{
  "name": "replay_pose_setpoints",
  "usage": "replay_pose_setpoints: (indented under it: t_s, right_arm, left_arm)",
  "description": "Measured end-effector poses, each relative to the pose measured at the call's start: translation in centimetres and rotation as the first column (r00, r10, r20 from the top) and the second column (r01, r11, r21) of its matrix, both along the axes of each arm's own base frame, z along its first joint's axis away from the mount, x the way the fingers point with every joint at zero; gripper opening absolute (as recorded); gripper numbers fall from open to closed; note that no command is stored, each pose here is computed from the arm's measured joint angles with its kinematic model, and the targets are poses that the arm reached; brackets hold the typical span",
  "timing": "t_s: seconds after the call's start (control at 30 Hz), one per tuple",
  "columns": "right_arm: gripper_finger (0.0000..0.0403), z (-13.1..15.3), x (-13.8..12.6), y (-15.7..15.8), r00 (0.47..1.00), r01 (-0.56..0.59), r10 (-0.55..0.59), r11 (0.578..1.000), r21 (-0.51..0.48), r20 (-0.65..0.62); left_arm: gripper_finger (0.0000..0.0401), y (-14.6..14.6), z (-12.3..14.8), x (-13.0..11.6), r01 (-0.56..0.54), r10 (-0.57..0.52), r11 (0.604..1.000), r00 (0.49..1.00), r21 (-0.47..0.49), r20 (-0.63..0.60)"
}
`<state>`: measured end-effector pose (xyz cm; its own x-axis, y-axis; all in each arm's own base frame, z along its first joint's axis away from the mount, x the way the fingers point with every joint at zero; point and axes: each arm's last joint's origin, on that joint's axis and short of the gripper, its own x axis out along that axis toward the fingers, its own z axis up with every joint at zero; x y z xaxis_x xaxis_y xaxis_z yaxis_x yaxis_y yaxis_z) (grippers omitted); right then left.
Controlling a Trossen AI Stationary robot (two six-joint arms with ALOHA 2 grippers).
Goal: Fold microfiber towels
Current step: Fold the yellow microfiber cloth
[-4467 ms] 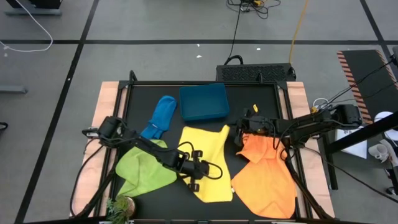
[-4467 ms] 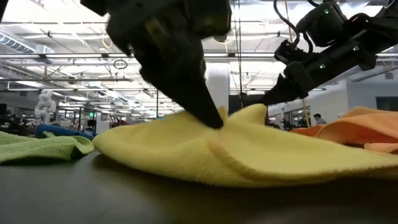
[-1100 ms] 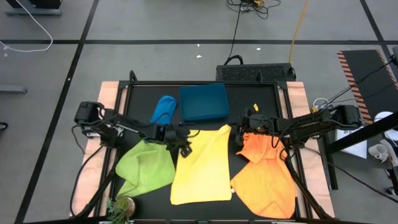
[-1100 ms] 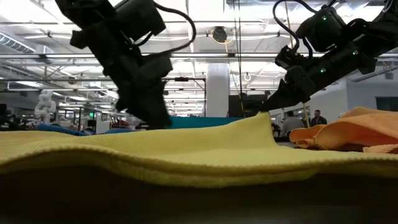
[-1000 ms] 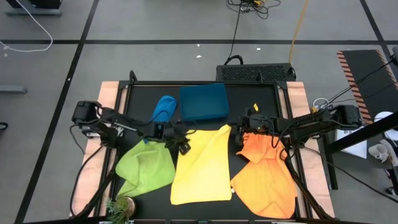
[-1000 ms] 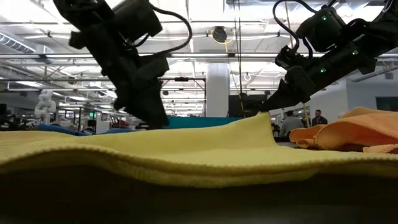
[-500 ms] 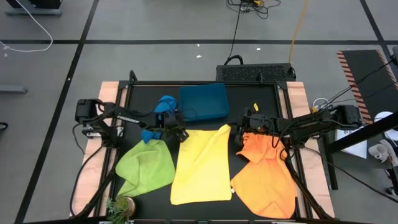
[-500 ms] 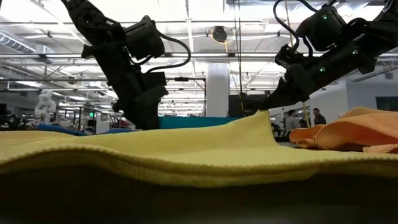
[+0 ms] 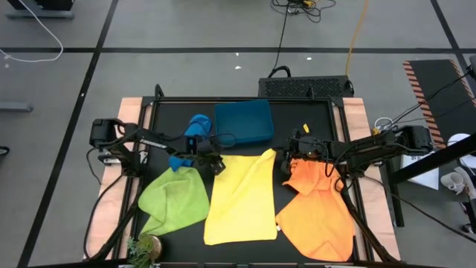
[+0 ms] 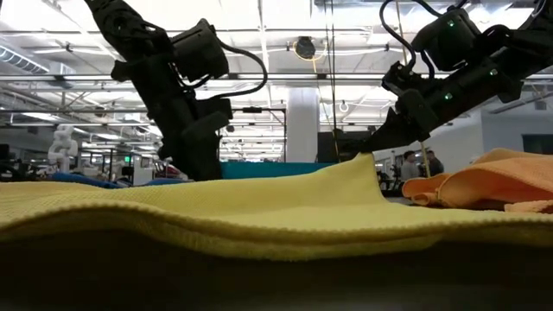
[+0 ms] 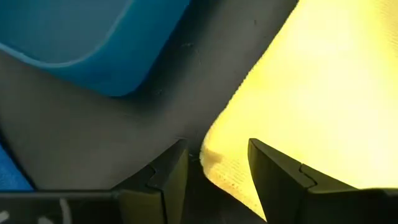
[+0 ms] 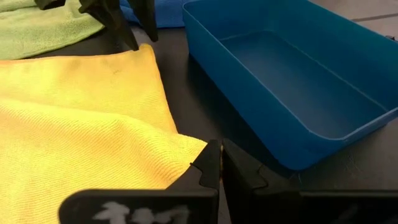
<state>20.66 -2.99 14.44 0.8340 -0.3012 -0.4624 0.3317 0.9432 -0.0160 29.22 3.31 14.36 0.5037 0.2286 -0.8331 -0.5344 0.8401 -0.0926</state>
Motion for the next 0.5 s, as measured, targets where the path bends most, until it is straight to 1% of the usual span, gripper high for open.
replay_pose_setpoints:
  t_s: [0.17, 0.2, 0.27, 0.33, 0.4, 0.5]
  right_arm:
    - [0.0000, 0.0, 0.0, 0.0, 1.000, 0.000, 0.000, 1.000, -0.001, 0.000]
    - [0.0000, 0.0, 0.0, 0.0, 1.000, -0.001, 0.001, 1.000, -0.001, 0.000]
    - [0.0000, 0.0, 0.0, 0.0, 1.000, 0.000, 0.000, 1.000, -0.001, 0.001]
    - [0.0000, 0.0, 0.0, 0.0, 1.000, -0.001, 0.001, 1.000, -0.001, 0.001]
    - [0.0000, 0.0, 0.0, 0.0, 1.000, 0.000, 0.000, 1.000, -0.001, 0.001]
    - [0.0000, 0.0, 0.0, 0.0, 1.000, -0.001, 0.001, 1.000, -0.005, -0.002]
  left_arm:
    - [0.0170, 0.3, -1.0, 0.0, -0.039, 0.040, 0.999, 0.998, 0.032, -0.044]
    - [0.0170, 0.4, -1.1, 0.3, -0.044, 0.044, 0.999, 0.999, 0.029, -0.031]
    - [0.0170, 0.4, -1.7, 0.2, -0.046, 0.047, 0.999, 0.998, 0.010, -0.046]
    - [0.0166, 0.4, -2.0, 0.5, -0.044, 0.045, 0.999, 0.998, 0.012, -0.042]
    - [0.0151, 0.4, -2.1, 0.6, -0.036, 0.037, 0.999, 0.998, 0.018, -0.042]
    - [0.0108, 0.2, -2.1, 0.7, -0.027, 0.028, 0.999, 0.999, 0.020, -0.037]
